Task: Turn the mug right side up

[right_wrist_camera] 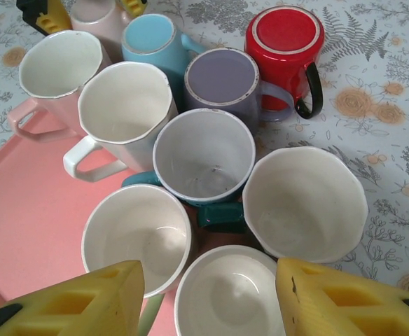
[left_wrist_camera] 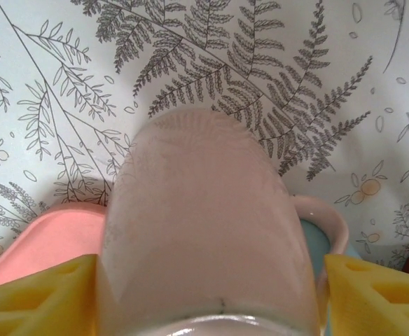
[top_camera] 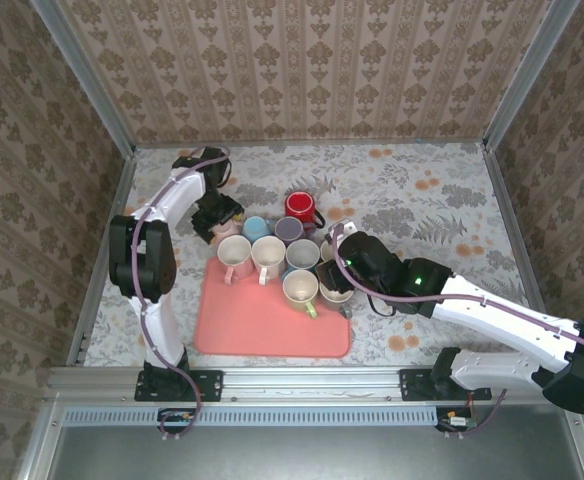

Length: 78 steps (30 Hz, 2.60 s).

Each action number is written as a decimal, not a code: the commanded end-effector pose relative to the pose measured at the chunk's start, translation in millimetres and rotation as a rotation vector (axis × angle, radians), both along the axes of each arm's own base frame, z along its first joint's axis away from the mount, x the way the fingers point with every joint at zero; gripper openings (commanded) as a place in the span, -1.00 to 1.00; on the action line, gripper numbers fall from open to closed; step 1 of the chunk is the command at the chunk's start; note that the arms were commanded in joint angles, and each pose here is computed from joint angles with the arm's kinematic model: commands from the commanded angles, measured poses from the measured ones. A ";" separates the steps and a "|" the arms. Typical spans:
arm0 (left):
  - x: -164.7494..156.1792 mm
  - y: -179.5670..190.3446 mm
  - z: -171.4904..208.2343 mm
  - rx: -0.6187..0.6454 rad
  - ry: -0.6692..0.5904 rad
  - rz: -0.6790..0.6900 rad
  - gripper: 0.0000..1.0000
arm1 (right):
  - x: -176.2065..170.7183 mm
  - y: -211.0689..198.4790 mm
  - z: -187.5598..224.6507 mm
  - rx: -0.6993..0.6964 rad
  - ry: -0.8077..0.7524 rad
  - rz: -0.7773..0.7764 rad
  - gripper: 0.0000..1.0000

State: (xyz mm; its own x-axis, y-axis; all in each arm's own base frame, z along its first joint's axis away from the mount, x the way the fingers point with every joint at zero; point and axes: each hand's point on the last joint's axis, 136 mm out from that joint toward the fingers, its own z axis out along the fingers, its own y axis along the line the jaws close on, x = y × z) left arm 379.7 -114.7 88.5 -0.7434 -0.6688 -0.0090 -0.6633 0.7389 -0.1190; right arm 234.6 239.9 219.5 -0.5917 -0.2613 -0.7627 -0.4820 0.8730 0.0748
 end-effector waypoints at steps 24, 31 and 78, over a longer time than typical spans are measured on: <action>24.2 34.9 180.4 0.106 -0.712 -0.251 -0.46 | 0.3 -2.9 48.2 0.066 -0.068 0.004 0.07; 2.7 -1.9 234.0 -0.073 -1.152 -0.434 -0.56 | 5.1 9.8 73.3 0.169 -0.094 0.029 0.07; -148.6 -64.8 304.7 -0.130 -1.959 -0.953 0.98 | 66.2 111.4 150.2 0.928 0.439 0.203 -1.00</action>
State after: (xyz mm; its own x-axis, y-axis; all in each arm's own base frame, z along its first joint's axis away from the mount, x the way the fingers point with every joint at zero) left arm 241.4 -186.6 366.9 0.0489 -0.2624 -0.9637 0.8013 0.5863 -0.1190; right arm 290.8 361.2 359.7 -0.9205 0.1342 -0.3670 -0.3287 0.2421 0.9129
